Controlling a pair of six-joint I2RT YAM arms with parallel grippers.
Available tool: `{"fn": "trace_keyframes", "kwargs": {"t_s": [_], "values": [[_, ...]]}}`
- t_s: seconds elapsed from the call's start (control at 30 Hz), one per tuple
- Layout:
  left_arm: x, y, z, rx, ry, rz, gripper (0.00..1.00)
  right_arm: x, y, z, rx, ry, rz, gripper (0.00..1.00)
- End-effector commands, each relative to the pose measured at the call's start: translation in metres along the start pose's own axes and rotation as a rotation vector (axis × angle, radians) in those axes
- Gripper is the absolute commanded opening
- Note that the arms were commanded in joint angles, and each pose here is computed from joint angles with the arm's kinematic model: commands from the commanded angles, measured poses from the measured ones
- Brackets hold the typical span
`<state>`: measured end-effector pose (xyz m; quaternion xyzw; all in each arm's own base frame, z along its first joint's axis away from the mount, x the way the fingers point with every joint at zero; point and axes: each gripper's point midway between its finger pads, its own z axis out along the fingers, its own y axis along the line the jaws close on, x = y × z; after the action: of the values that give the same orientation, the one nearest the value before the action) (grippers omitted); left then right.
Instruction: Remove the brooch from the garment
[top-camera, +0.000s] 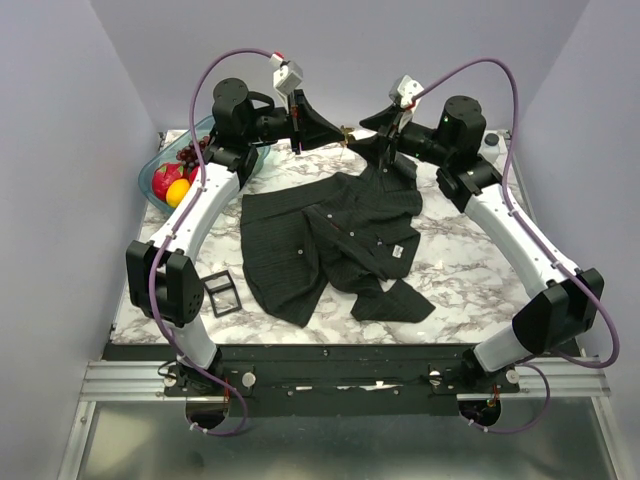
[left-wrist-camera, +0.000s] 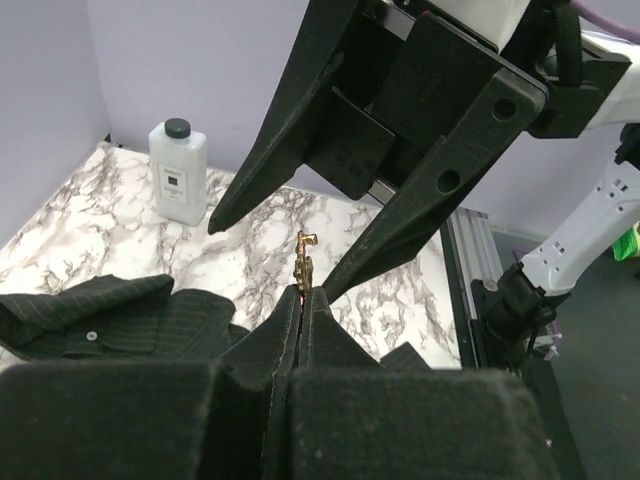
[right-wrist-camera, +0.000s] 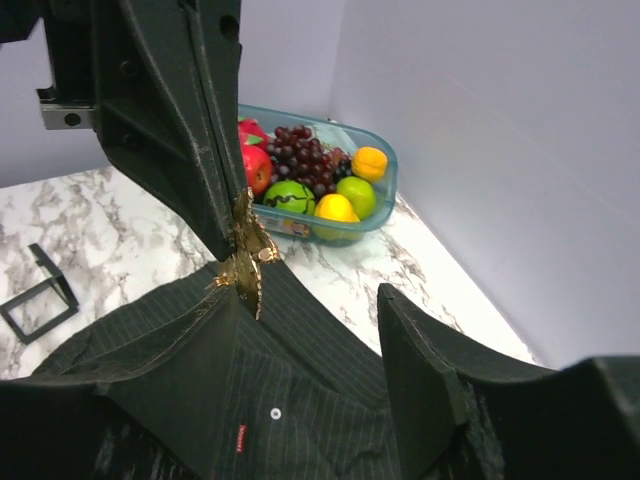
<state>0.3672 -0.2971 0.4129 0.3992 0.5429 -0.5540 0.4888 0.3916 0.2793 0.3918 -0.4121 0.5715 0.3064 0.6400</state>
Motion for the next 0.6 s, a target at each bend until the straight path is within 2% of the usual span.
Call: {"fn": "trace_keyframes", "kwargs": {"t_s": [0.0, 0.17, 0.43, 0.57], "values": [[-0.012, -0.022, 0.001, 0.1, 0.003, 0.024, 0.0, -0.013, 0.013, 0.007, -0.119, -0.05, -0.001, 0.63], [-0.016, -0.02, 0.002, 0.099, -0.006, 0.011, 0.0, -0.003, 0.013, 0.006, -0.1, -0.033, 0.022, 0.63], [-0.027, -0.014, 0.004, 0.082, -0.045, -0.028, 0.0, 0.012, -0.01, 0.007, 0.04, -0.013, 0.025, 0.63], [-0.028, -0.01, 0.005, 0.07, -0.044, -0.029, 0.0, 0.008, -0.01, 0.013, 0.022, -0.036, 0.049, 0.63]]}}
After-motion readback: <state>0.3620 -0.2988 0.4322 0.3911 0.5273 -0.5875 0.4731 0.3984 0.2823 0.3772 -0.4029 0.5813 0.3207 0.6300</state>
